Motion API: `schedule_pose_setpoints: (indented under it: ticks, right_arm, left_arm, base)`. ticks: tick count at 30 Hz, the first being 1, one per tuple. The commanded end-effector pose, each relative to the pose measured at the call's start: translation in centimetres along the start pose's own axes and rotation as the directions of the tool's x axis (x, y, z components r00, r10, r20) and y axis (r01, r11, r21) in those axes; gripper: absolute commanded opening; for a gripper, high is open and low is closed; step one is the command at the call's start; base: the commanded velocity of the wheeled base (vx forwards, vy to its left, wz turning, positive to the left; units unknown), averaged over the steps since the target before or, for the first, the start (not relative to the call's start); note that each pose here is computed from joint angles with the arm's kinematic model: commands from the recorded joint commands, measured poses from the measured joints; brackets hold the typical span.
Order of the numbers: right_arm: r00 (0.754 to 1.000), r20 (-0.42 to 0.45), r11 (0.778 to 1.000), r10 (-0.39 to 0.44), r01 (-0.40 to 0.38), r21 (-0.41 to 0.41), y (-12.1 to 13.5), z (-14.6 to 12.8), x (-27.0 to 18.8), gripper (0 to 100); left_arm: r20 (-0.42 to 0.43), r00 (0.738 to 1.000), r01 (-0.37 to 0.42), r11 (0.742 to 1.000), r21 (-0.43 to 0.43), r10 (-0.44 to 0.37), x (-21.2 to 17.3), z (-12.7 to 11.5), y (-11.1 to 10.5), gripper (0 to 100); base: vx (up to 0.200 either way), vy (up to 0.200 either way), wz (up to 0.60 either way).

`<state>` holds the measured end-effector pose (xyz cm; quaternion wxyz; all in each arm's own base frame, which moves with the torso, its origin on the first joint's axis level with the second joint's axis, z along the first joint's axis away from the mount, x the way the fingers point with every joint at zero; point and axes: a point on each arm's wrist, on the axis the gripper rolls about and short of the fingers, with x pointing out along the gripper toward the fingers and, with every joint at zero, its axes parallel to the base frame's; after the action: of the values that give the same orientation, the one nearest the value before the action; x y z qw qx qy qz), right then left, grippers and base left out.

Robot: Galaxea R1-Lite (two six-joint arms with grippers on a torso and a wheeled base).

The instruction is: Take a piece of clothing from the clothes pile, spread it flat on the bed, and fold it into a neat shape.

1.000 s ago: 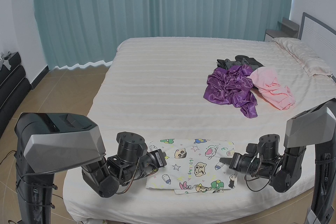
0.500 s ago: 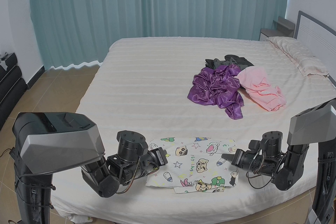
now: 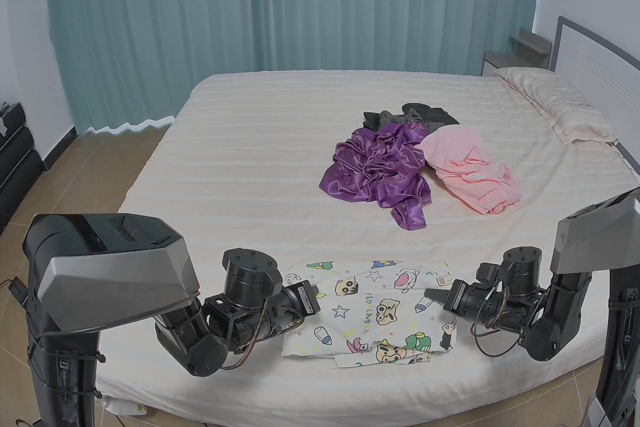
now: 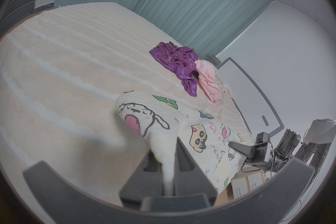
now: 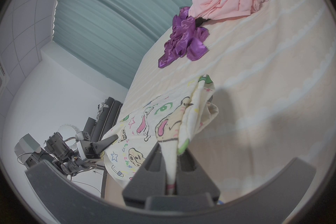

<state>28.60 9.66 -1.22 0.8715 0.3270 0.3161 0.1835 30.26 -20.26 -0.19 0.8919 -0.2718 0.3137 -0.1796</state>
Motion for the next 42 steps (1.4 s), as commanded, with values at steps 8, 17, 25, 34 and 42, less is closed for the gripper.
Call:
schedule_pose_setpoints:
  ticks: [8, 17, 25, 34, 42]
  right_arm:
    - [1.0, 0.005, 1.0, -0.001, 0.001, 0.001, -0.1, 0.1, 0.0, 0]
    - [1.0, 0.015, 1.0, -0.008, 0.008, 0.004, -0.3, 0.4, -0.1, 0]
    - [1.0, 0.018, 1.0, -0.012, 0.012, 0.008, -0.5, 0.5, 0.0, 0]
    - [1.0, 0.012, 1.0, -0.019, 0.019, 0.01, -0.7, 0.4, 0.3, 0]
    - [1.0, 0.0, 0.999, -0.03, 0.03, 0.015, -1.1, 0.1, 0.5, 0]
  left_arm:
    - [0.001, 1.0, -0.001, 1.0, 0.0, 0.001, 0.0, 0.0, 0.0, 0]
    - [0.001, 1.0, -0.003, 1.0, -0.001, 0.003, 0.1, 0.0, 0.1, 0]
    - [0.003, 1.0, -0.001, 1.0, -0.001, 0.001, 0.2, 0.0, 0.0, 0]
    - [0.005, 1.0, -0.01, 1.0, -0.002, 0.01, 0.5, 0.0, 0.3, 0]
    - [0.004, 0.999, -0.032, 0.999, 0.0, 0.032, 0.7, -0.4, 0.7, 0]
  base:
    - [0.0, -0.2, 0.0]
    - [0.0, -0.2, 0.0]
    - [0.0, -0.2, 0.0]
    - [0.0, -0.067, 0.0]
    - [0.0, 0.0, 0.0]
